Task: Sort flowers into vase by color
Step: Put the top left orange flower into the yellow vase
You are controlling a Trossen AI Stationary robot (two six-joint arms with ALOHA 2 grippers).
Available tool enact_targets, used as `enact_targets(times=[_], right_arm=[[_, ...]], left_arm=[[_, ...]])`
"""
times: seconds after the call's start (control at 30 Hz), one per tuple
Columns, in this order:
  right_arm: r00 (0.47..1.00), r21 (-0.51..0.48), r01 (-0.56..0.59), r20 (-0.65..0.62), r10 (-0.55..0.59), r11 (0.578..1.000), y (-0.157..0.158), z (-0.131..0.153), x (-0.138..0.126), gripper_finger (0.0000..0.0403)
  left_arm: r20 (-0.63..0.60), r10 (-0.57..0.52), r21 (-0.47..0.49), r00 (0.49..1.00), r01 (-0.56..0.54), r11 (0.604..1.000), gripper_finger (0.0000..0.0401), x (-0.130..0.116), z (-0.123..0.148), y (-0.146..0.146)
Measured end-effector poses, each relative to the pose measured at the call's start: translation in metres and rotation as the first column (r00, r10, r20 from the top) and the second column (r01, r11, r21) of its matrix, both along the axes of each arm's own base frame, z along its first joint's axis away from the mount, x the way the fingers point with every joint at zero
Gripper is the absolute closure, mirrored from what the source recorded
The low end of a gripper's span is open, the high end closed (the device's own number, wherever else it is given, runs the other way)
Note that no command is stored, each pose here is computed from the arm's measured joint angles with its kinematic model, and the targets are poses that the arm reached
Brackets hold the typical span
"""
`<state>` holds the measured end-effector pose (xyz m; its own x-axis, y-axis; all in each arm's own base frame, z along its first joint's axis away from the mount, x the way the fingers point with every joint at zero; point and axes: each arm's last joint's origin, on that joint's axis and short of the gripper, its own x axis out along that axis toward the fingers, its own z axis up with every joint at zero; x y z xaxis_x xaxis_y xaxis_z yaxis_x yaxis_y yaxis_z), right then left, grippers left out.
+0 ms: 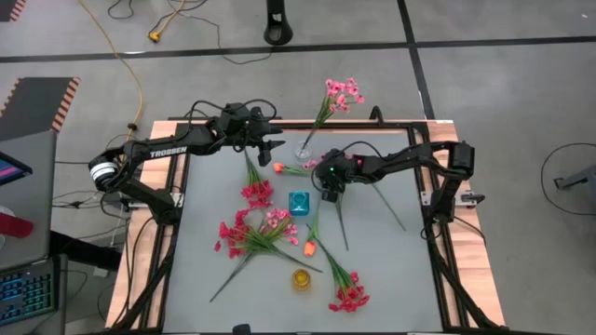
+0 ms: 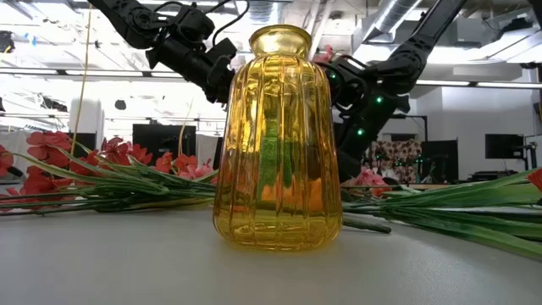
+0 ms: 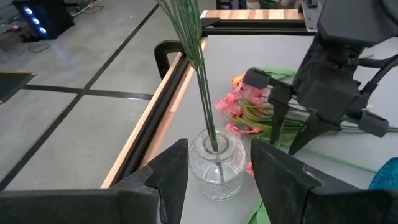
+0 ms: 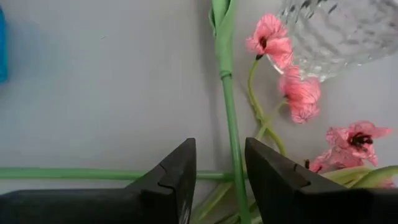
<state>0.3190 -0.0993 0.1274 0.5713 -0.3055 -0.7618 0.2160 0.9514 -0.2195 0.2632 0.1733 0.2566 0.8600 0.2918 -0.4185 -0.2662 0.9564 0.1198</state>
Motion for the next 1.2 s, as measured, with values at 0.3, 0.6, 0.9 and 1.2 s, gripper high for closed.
enact_targets(times=[0.3,0.6,0.9,1.2], right_arm=[[1.000,-0.006,0.000,0.020,0.000,1.000,0.0000,0.0059,-0.0002,0.0285],[1.000,-0.006,0.000,0.020,0.000,1.000,0.0000,0.0059,-0.0002,0.0304],[1.000,-0.007,0.001,0.020,0.000,1.000,0.0000,0.0059,-0.0002,0.0363],[1.000,-0.007,0.001,0.020,-0.001,1.000,0.0000,0.0060,-0.0001,0.0376]], left_arm=[[-0.002,0.000,-0.001,1.000,0.000,1.000,0.0239,-0.0001,-0.0002,-0.0001],[-0.004,0.001,-0.002,1.000,-0.001,1.000,0.0239,-0.0002,-0.0004,-0.0001],[-0.004,0.001,-0.002,1.000,-0.001,1.000,0.0239,-0.0002,-0.0004,-0.0001],[-0.004,0.001,-0.003,1.000,-0.001,1.000,0.0239,-0.0002,-0.0004,-0.0001]])
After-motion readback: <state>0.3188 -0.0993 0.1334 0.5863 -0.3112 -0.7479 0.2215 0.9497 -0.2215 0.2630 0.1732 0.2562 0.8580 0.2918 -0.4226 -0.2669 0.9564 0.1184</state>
